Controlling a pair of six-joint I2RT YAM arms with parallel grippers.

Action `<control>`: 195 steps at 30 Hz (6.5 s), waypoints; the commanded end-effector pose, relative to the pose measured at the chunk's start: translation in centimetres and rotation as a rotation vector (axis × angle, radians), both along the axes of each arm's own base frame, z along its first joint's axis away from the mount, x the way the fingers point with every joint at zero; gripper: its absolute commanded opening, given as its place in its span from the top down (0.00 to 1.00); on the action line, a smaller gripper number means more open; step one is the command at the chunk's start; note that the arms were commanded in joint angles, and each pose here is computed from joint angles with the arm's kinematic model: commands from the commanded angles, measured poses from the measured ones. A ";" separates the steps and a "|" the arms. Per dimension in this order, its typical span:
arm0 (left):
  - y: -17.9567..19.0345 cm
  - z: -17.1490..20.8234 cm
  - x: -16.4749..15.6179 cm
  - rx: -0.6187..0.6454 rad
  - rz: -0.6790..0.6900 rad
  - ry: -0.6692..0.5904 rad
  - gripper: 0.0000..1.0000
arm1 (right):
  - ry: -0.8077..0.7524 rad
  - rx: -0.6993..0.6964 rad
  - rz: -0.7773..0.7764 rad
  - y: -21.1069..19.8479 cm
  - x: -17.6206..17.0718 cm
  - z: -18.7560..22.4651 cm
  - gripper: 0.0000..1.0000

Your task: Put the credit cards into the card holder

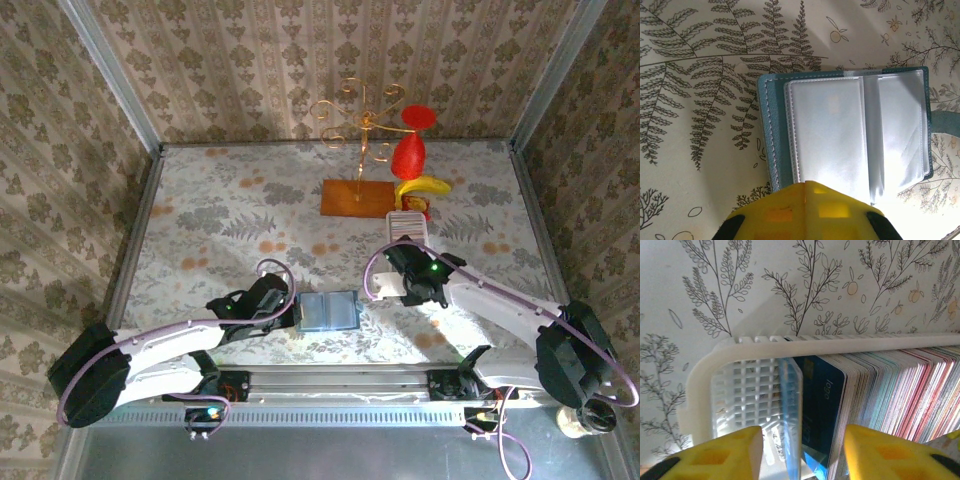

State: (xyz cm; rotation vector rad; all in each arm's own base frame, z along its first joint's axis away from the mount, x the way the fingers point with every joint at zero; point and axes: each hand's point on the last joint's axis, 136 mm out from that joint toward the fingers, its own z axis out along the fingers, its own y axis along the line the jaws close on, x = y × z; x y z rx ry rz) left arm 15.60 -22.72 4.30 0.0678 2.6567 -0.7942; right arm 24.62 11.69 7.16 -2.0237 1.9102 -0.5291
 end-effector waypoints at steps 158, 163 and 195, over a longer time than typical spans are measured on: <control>0.1 -2.3 -1.1 0.064 0.003 0.054 0.96 | 0.784 1.161 -1.436 19.4 -5.2 -3.4 1.00; 0.1 -2.4 -1.2 0.066 0.002 0.055 0.96 | 0.812 1.175 -1.448 19.6 -5.4 -3.5 1.00; -0.3 -2.2 -1.2 0.066 -0.009 0.049 0.97 | 0.793 0.994 -1.436 19.1 -6.3 -4.4 0.70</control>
